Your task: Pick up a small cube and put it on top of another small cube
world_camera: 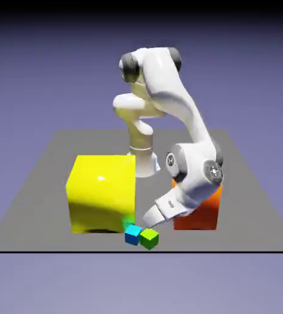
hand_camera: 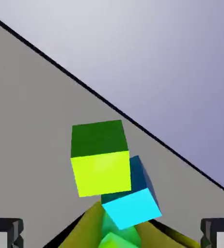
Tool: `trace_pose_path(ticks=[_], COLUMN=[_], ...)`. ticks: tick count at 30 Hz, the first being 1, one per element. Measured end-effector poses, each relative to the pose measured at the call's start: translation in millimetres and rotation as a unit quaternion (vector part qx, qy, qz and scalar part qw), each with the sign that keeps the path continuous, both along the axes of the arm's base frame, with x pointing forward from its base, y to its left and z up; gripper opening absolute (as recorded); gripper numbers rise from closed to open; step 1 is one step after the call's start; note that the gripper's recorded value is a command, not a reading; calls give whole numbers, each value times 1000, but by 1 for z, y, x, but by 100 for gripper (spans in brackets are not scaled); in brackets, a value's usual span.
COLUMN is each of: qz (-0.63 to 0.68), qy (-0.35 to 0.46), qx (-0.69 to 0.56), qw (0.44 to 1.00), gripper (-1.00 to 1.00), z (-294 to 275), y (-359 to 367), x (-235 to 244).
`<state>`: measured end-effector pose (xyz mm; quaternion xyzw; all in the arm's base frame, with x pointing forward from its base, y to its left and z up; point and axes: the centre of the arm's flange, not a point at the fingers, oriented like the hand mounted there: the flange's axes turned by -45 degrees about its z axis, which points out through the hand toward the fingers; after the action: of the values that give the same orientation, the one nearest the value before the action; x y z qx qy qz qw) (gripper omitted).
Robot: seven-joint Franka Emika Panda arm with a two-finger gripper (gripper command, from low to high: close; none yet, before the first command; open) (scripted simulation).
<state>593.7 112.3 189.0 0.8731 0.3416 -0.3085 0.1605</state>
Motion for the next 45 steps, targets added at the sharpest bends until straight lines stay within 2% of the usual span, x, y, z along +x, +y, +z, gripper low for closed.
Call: trace_pose_path(ticks=[6, 8, 11, 12, 14, 19, 23, 28, 34, 37, 39, 45], qz=[18, 18, 18, 18, 17, 7, -150, -119, -56, -71, -73, -73], qy=[107, 107, 107, 107, 107, 105, 60, 82, 111, 112, 112, 112], qx=[-59, -59, -60, -59, -59, -30, 2, 8, -15, -47, -49, -49], qw=[992, 992, 992, 992, 992, 994, 987, 989, 992, 990, 990, 990], gripper=[0, 0, 0, -100, -100, -100, -100, -100, -100, -100, -100, -100], z=[-60, -60, -100, -109, -109, -47, 7, 89, 177, 216, 218, 172], y=[3, 3, -21, -26, -26, 7, -100, -3, 103, 113, 113, 91], x=[3, 3, -19, -25, -25, 2, 17, -25, -115, -152, -155, -185])
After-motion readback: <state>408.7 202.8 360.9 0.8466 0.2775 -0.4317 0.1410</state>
